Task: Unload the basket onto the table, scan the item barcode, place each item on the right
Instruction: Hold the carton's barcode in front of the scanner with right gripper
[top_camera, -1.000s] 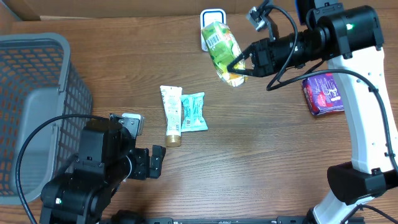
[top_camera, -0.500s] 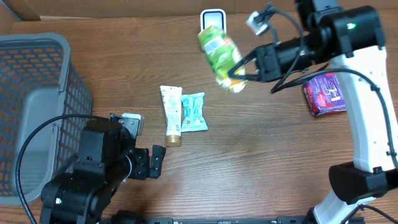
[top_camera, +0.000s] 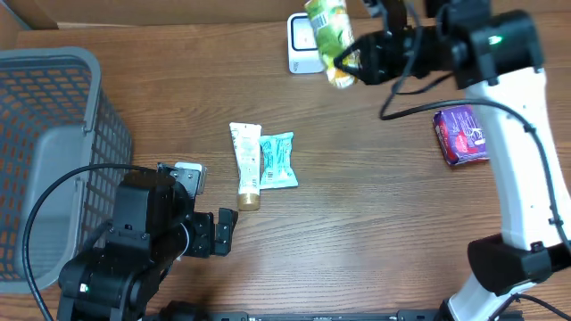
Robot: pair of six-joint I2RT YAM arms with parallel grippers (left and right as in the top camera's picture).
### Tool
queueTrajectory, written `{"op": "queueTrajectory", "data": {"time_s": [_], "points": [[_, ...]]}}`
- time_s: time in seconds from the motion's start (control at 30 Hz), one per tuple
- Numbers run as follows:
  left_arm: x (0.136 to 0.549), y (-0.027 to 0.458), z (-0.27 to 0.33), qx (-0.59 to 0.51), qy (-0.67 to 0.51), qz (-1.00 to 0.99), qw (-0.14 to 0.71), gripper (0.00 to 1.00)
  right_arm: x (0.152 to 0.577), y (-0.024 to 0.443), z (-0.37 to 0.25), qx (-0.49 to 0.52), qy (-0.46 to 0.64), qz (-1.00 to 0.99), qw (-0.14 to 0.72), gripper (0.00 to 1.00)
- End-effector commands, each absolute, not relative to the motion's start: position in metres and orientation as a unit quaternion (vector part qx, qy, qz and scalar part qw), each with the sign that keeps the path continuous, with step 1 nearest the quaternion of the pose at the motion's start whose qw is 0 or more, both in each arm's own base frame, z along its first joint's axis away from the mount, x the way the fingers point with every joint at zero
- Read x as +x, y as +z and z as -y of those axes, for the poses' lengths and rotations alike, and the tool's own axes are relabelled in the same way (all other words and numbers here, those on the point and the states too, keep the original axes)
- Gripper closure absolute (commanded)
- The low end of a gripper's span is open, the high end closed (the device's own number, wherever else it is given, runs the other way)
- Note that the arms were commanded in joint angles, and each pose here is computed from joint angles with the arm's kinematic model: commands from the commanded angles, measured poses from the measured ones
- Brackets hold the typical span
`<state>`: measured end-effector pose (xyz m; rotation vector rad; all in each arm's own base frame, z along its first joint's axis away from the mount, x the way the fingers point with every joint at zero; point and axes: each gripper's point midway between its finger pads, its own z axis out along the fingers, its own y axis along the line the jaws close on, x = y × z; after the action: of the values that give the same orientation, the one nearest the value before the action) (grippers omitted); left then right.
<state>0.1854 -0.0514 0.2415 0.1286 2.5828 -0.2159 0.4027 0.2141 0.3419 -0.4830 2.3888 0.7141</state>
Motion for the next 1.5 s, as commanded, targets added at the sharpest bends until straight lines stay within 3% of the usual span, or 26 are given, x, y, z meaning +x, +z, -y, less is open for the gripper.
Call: {"op": "queueTrajectory", "data": {"time_s": [0.0,0.33,0.6,0.97,1.47], "points": [[0.187,0.242,0.049,0.039,-0.076,-0.958,0.273,0.01,0.446,0.352,-0.172,-0.055,0.029,-0.908,0.413,0.96],[0.187,0.242,0.049,0.039,-0.076,-0.958,0.273,0.0,0.527,0.322,-0.181,-0.039,-0.216,-0.837,0.501,0.96],[0.187,0.242,0.049,0.039,-0.076,-0.958,0.273,0.0,0.574,0.237,-0.208,-0.268,-0.348,-0.798,0.413,0.96],[0.187,0.242,0.049,0.039,-0.076,-0.958,0.273,0.0,0.598,0.159,-0.218,-0.35,-0.388,-0.774,0.357,0.96],[0.187,0.242,0.049,0.039,-0.076,-0.958,0.273,0.0,0.617,0.137,-0.202,-0.331,-0.408,-0.772,0.358,0.96]]}}
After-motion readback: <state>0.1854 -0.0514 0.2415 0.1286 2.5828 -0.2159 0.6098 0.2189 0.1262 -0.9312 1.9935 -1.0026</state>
